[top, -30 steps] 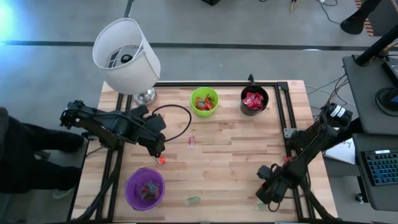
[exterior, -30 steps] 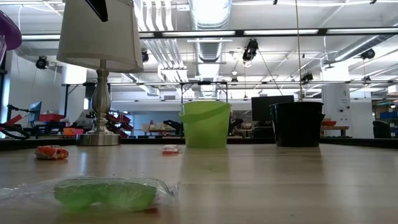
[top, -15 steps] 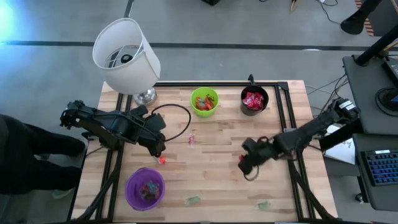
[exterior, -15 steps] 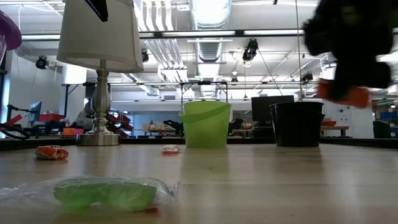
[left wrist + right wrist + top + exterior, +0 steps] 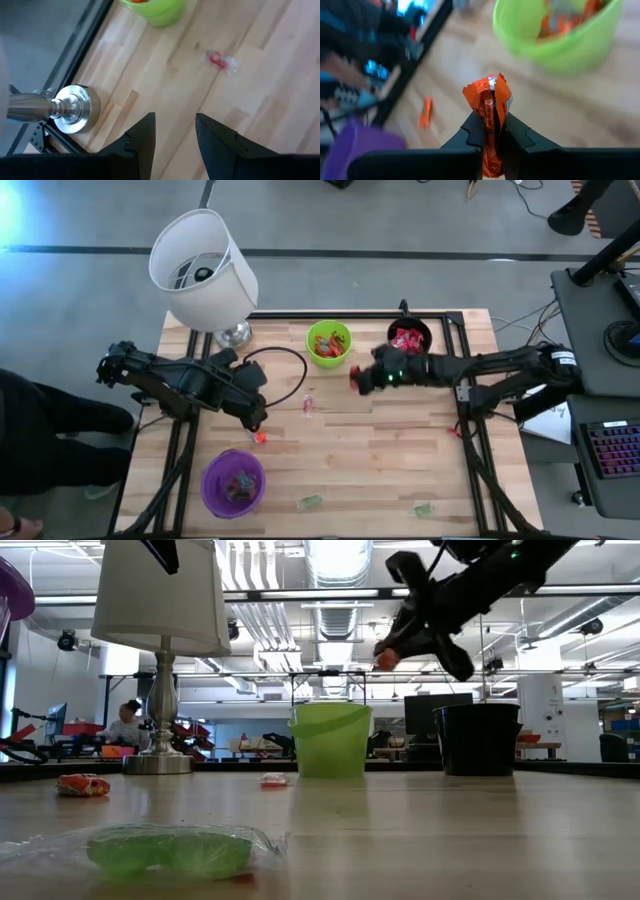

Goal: Sort candy
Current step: Put the orange chocolate into the green bucket

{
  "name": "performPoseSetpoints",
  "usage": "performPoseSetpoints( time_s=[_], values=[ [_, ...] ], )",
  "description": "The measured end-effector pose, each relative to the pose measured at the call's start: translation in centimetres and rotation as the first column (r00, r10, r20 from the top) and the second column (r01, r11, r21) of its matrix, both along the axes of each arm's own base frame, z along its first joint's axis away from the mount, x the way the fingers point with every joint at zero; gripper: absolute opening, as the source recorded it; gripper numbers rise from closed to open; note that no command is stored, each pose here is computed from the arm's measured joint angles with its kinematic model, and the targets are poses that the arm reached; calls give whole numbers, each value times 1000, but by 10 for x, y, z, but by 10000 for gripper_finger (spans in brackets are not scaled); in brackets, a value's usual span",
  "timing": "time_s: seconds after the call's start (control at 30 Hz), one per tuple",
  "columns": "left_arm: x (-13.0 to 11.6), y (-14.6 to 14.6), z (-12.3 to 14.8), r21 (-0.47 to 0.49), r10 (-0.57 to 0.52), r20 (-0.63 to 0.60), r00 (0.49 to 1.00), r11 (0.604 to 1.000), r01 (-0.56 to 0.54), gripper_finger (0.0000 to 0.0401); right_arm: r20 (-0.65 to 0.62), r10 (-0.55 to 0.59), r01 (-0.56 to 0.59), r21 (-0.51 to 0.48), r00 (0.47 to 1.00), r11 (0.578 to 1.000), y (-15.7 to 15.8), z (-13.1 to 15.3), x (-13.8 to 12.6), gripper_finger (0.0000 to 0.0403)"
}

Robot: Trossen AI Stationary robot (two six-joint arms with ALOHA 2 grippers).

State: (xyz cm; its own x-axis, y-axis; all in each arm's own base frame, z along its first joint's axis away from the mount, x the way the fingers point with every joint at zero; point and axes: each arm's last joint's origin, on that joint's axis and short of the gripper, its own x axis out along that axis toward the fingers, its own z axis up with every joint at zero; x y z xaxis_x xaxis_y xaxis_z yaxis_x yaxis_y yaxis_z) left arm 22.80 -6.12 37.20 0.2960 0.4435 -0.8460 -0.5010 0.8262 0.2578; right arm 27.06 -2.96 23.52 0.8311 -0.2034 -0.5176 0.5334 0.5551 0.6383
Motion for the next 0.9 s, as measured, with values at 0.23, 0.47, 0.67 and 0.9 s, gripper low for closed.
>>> performPoseSetpoints(
  time_s=[0.23, 0.47, 0.67, 0.9],
  values=[
    [1, 4, 1, 61, 52, 44, 998, 997, -55, 123, 104, -139, 141, -14, 985, 990, -41, 2, 5, 22],
    [3, 11, 1, 126, 41, 28, 999, 991, -44, 123, 98, -167, 175, -79, 981, 981, -70, 7, 32, 22],
    [4, 19, 1, 149, 20, -13, 1000, 989, -18, 123, 18, -134, 135, -181, 991, 974, -92, 17, 65, 22],
    [4, 20, 2, 165, -17, -43, 999, 986, 24, 123, -235, -50, -1, -215, 971, 977, -103, 22, 90, 39]
  ],
)
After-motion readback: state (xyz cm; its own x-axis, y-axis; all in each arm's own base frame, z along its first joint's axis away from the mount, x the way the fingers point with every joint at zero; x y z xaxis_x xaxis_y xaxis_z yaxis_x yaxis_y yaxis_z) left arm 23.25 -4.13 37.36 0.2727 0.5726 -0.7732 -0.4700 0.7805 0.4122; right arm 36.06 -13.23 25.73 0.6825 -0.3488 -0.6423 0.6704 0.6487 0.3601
